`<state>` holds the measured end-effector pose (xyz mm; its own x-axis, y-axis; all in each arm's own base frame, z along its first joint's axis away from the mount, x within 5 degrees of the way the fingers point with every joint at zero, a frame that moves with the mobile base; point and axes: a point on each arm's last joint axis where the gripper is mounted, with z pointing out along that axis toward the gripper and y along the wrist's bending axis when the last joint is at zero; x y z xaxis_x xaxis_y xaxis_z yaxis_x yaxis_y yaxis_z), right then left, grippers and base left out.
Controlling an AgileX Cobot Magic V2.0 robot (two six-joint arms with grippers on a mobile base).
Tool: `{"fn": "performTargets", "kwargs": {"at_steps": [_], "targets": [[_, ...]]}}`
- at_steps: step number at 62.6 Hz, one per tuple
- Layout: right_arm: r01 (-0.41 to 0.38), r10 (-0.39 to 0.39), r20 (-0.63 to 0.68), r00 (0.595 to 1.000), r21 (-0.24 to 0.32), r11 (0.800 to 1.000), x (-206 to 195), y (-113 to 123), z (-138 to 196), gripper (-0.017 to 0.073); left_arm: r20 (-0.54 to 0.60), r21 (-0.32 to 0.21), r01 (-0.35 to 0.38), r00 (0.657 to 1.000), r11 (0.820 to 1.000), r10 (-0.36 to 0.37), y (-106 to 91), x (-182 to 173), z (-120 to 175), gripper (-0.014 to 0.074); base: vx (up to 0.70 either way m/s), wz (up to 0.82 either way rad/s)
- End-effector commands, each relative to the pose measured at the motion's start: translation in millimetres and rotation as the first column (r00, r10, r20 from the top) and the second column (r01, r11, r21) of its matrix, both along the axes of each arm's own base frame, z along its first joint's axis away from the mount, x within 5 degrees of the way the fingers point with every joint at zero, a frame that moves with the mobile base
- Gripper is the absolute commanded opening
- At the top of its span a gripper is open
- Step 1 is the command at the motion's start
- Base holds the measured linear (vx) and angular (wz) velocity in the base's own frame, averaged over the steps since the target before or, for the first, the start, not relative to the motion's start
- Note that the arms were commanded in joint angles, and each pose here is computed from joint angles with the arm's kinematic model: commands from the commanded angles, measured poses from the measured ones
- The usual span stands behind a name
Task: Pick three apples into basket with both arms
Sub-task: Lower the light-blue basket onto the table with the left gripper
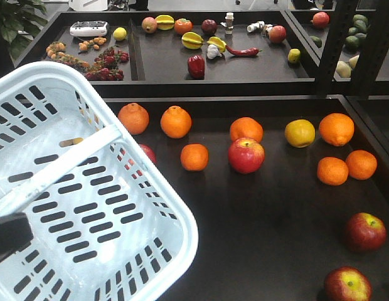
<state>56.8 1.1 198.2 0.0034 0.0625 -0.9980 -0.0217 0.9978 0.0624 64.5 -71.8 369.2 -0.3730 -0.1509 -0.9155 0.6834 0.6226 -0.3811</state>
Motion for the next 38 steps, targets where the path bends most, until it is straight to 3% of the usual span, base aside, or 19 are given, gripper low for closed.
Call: {"fn": "performTargets", "kwargs": {"at_steps": [1,5,22,38], "targets": [[0.002,-0.001,0.073,0.997,-0.008,1.000,-0.6,0.0,3.1,-0.0005,0.021,-0.128,-0.036,0.999,0.991,0.039,1.0,4.0,16.7,-0.0006,0.00,0.00],[0.002,-0.001,0.073,0.997,-0.008,1.000,-0.6,0.0,3.1,-0.0005,0.005,-0.149,-0.031,0.999,0.988,0.032,-0.5,7.4,17.2,-0.0006,0.00,0.00],[0.002,-0.001,0.075,0.997,-0.008,1.000,-0.6,0.0,3.2,-0.0005,-0.014,-0.115,-0.010,1.000,0.993,0.008,-12.9,48.2,26.3,-0.0006,0.00,0.00],[0.002,-0.001,0.075,0.997,-0.008,1.000,-0.6,0.0,3.2,-0.0005,-0.134,-0.108,0.126,0.981,0.986,-0.140,-40.7,113.9,32.0,-0.0006,0.00,0.00]]}}
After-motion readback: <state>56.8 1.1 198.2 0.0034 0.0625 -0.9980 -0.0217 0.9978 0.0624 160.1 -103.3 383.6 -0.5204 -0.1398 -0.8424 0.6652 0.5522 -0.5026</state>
